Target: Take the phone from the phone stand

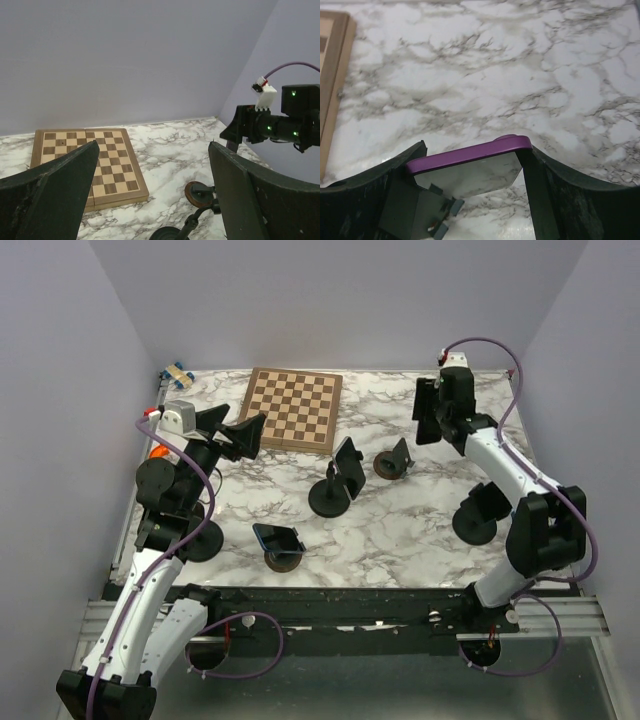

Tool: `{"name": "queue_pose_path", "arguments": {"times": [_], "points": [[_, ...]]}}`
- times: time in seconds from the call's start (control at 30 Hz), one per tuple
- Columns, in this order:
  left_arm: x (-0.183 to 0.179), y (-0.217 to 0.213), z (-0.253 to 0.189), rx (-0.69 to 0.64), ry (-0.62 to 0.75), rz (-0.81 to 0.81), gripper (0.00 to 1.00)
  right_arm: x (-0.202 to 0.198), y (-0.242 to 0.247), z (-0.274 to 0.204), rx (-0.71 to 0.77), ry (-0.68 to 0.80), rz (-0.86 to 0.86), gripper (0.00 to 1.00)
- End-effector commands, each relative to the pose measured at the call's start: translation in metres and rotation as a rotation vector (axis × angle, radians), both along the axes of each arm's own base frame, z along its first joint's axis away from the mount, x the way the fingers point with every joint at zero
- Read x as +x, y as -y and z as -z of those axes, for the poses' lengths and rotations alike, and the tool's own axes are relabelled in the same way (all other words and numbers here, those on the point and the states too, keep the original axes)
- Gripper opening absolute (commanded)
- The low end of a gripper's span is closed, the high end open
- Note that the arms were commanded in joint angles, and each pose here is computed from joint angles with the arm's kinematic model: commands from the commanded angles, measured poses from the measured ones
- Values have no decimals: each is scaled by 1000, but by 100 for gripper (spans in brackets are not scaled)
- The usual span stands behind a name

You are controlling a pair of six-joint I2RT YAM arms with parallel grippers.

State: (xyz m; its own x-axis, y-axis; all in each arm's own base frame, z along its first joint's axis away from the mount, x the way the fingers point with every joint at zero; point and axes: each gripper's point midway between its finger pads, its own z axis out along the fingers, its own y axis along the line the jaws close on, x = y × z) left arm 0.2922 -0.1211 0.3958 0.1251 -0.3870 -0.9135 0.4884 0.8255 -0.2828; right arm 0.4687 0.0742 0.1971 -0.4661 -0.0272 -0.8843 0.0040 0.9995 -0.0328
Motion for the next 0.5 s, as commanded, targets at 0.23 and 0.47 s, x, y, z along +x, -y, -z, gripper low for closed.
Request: {"name": "queue_pose_path", "arguments": {"times": [0.23, 0.47], "points": [[-4, 2, -13, -5, 34, 15, 99, 50, 41, 29, -115, -197, 376, 1], [-3, 3, -11, -16, 25, 27, 99, 68, 38, 57, -143, -294, 384, 1]]}}
